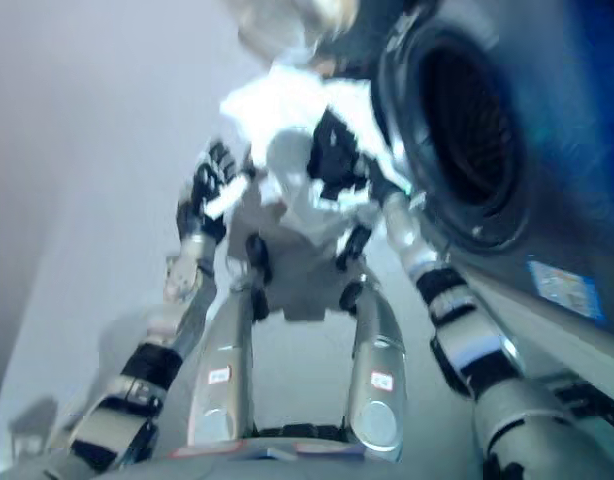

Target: Put the clothes in the basket into the washing machine.

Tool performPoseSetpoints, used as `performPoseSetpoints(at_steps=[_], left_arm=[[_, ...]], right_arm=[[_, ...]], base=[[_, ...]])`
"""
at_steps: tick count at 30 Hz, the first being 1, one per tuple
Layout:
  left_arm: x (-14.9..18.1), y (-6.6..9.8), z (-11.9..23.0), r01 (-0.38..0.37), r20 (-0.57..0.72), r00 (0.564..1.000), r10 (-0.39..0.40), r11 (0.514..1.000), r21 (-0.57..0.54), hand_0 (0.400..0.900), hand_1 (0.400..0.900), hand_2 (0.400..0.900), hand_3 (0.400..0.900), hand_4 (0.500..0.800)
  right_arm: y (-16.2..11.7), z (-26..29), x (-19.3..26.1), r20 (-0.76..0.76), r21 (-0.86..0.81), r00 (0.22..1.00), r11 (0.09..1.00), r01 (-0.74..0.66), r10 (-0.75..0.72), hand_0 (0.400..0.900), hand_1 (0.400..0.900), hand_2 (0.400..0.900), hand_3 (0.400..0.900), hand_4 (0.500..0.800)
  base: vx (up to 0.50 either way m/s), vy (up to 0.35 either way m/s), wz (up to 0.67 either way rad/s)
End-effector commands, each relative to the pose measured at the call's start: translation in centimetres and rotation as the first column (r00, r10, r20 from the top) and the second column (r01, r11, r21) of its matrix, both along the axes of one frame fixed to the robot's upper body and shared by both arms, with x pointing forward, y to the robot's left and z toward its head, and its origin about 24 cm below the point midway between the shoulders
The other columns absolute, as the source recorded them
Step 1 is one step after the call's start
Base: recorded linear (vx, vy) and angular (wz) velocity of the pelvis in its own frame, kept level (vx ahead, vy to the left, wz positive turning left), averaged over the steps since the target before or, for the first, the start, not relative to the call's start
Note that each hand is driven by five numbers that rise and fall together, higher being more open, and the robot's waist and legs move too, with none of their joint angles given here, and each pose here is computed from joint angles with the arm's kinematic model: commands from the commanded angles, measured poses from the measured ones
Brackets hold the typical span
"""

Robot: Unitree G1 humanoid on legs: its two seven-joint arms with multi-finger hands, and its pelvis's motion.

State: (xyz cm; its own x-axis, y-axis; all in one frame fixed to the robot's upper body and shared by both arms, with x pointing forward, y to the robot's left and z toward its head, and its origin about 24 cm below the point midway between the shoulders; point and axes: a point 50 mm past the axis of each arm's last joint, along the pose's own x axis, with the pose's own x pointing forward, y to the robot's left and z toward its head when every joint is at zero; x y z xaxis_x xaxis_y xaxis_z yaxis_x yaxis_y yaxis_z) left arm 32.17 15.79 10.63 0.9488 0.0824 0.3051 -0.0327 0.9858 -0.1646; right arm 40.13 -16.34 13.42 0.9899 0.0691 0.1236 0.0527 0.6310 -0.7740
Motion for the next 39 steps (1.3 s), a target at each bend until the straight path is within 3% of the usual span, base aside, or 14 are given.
performPoseSetpoints(at_steps=[1, 2, 4, 8, 14, 21, 23, 24, 28, 34, 35, 37, 38, 39], left_arm=[[-1.6, -0.8, 6.0, -0.017, 0.336, 0.942, -0.003, 0.998, 0.056, 0.9, 0.9, 0.9, 0.9, 0.8], [-1.6, -0.9, 6.2, -0.019, 0.341, 0.94, -0.001, 0.998, 0.055, 0.9, 0.9, 0.9, 0.9, 0.8], [-2.3, -1.7, 9.1, -0.001, 0.465, 0.885, -0.019, 0.999, 0.043, 0.9, 0.9, 0.9, 0.9, 0.8], [-3.0, -2.4, 11.5, 0.02, 0.555, 0.831, -0.03, 0.999, 0.025, 0.9, 0.9, 0.9, 0.9, 0.8], [-4.1, -3.8, 13.5, 0.114, 0.627, 0.773, -0.094, 0.993, 0.009, 0.9, 0.9, 0.9, 0.9, 0.8], [-3.6, -2.9, 11.7, 0.101, 0.551, 0.831, -0.078, 0.995, -0.012, 0.9, 0.9, 0.9, 0.9, 0.8], [-3.7, -2.6, 10.8, 0.102, 0.517, 0.853, -0.075, 0.994, -0.024, 0.9, 0.9, 0.9, 0.9, 0.8], [-3.7, -2.6, 10.7, 0.104, 0.515, 0.854, -0.077, 0.994, -0.023, 0.9, 0.9, 0.9, 0.9, 0.8], [-3.6, -2.5, 10.2, 0.093, 0.494, 0.866, -0.077, 0.996, -0.008, 0.9, 0.9, 0.9, 0.9, 0.8], [-3.4, -1.4, 9.8, 0.018, 0.47, 0.883, 0.0, 0.999, -0.033, 0.9, 0.9, 0.9, 0.9, 0.8], [-3.5, -0.8, 9.6, -0.018, 0.463, 0.886, 0.033, 0.999, -0.036, 0.9, 0.9, 0.9, 0.9, 0.8], [-3.6, -0.5, 9.4, -0.041, 0.458, 0.887, 0.053, 0.998, -0.036, 0.9, 0.9, 0.9, 0.9, 0.8], [-3.6, 0.4, 9.0, -0.097, 0.443, 0.89, 0.106, 0.994, -0.041, 0.9, 0.9, 0.9, 0.9, 0.8], [-3.7, 0.3, 8.9, -0.097, 0.438, 0.893, 0.103, 0.995, -0.038, 0.9, 0.9, 0.9, 0.9, 0.8]], right_arm=[[-0.9, 3.9, 1.1, 0.176, -0.108, 0.982, 0.99, 0.094, -0.074, 0.9, 0.9, 0.9, 0.9, 0.8], [-0.9, 4.2, 1.1, 0.182, -0.108, 0.98, 0.99, 0.095, -0.074, 0.9, 0.9, 0.9, 0.9, 0.8], [-2.4, 6.6, 1.7, 0.249, -0.141, 0.956, 0.971, 0.194, -0.155, 0.9, 0.9, 0.9, 0.9, 0.8], [-4.5, 8.0, 1.8, 0.273, -0.142, 0.928, 0.943, 0.299, -0.253, 0.9, 0.9, 0.9, 0.9, 0.8], [-6.5, 5.4, 1.6, 0.141, -0.193, 0.925, 0.907, 0.375, -0.353, 0.9, 0.9, 0.9, 0.9, 0.8], [-4.8, 1.2, 1.3, -0.038, -0.31, 0.953, 0.91, 0.276, -0.302, 0.9, 0.9, 0.9, 0.9, 0.8], [-5.6, 0.3, 0.9, -0.066, -0.275, 0.94, 0.912, 0.306, -0.335, 0.535, 0.535, 0.535, 0.535, 0.581], [-5.6, 0.2, 0.9, -0.068, -0.274, 0.939, 0.912, 0.306, -0.336, 0.4, 0.4, 0.4, 0.4, 0.5], [-6.5, -0.3, 0.5, -0.057, -0.239, 0.934, 0.913, 0.331, -0.353, 0.4, 0.4, 0.4, 0.4, 0.5], [-5.9, 1.3, 0.7, 0.064, -0.1, 0.942, 0.937, 0.334, -0.329, 0.4, 0.4, 0.4, 0.4, 0.5], [-4.7, 3.9, 0.9, 0.196, -0.035, 0.944, 0.96, 0.278, -0.267, 0.4, 0.4, 0.4, 0.4, 0.5], [-4.1, 5.4, 0.5, 0.279, 0.031, 0.933, 0.973, 0.227, -0.227, 0.4, 0.4, 0.4, 0.4, 0.5], [-2.9, 8.4, -0.8, 0.437, 0.114, 0.886, 0.987, 0.113, -0.152, 0.4, 0.4, 0.4, 0.4, 0.5], [-3.1, 8.1, -1.0, 0.43, 0.116, 0.889, 0.986, 0.118, -0.156, 0.4, 0.4, 0.4, 0.4, 0.5]], base=[[-0.104, -0.023, 0.26], [-0.136, -0.018, 0.31], [-0.111, 0.013, 0.27], [-0.066, -0.002, 0.21], [-0.062, 0.046, 0.09], [0.004, 0.037, -0.05], [0.008, 0.041, -0.07], [0.005, 0.043, -0.03], [0.0, 0.0, 0.0], [0.02, 0.007, -0.13], [0.01, 0.007, -0.27], [0.009, 0.028, -0.34], [0.008, 0.031, -0.33], [0.008, -0.001, -0.24]])
